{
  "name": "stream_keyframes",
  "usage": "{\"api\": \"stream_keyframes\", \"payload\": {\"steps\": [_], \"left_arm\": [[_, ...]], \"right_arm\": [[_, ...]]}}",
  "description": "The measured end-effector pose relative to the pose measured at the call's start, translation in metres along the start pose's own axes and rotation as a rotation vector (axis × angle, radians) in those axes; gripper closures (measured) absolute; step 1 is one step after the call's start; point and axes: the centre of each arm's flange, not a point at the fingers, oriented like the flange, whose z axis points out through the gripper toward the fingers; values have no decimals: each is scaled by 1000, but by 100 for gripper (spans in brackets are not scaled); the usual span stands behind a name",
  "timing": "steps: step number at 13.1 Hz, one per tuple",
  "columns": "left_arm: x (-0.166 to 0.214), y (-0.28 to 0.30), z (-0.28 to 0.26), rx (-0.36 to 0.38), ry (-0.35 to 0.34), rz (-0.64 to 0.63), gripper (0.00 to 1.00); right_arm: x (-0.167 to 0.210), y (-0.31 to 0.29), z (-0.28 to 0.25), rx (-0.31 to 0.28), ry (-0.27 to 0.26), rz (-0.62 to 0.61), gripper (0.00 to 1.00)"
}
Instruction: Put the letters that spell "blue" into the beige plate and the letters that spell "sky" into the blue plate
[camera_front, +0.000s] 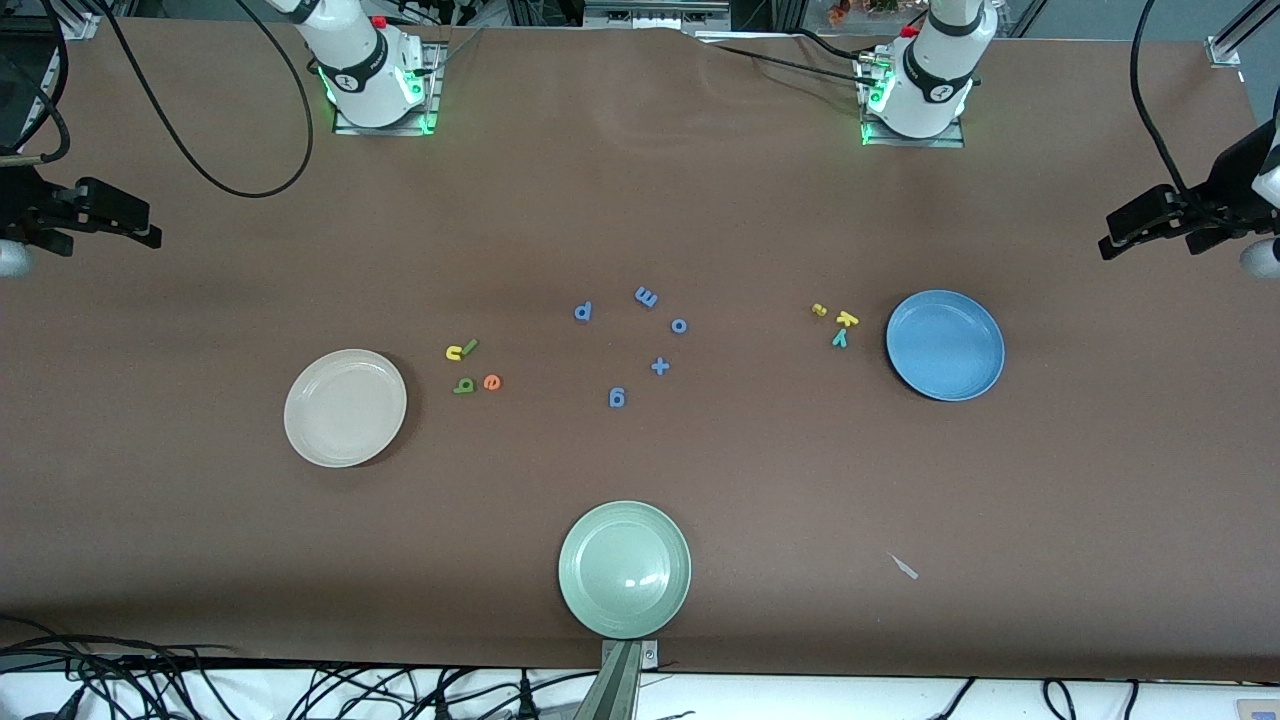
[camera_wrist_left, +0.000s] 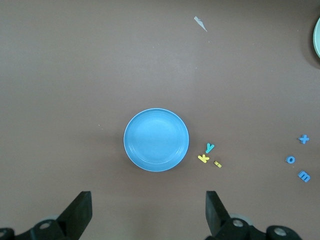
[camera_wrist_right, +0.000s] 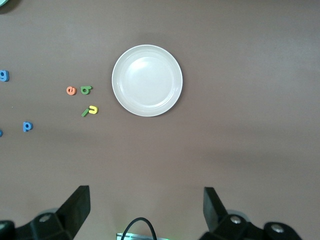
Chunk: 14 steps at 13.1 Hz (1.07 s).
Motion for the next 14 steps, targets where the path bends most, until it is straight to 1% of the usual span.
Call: {"api": "stream_keyframes", "payload": {"steps": [7, 14], "left_arm": [[-2, 22, -1, 2, 4, 42, 0], [-2, 18, -1, 3, 5, 44, 0]], "right_arm": [[0, -1, 0, 0, 1, -2, 0], [0, -2, 0, 0, -1, -4, 0]]}}
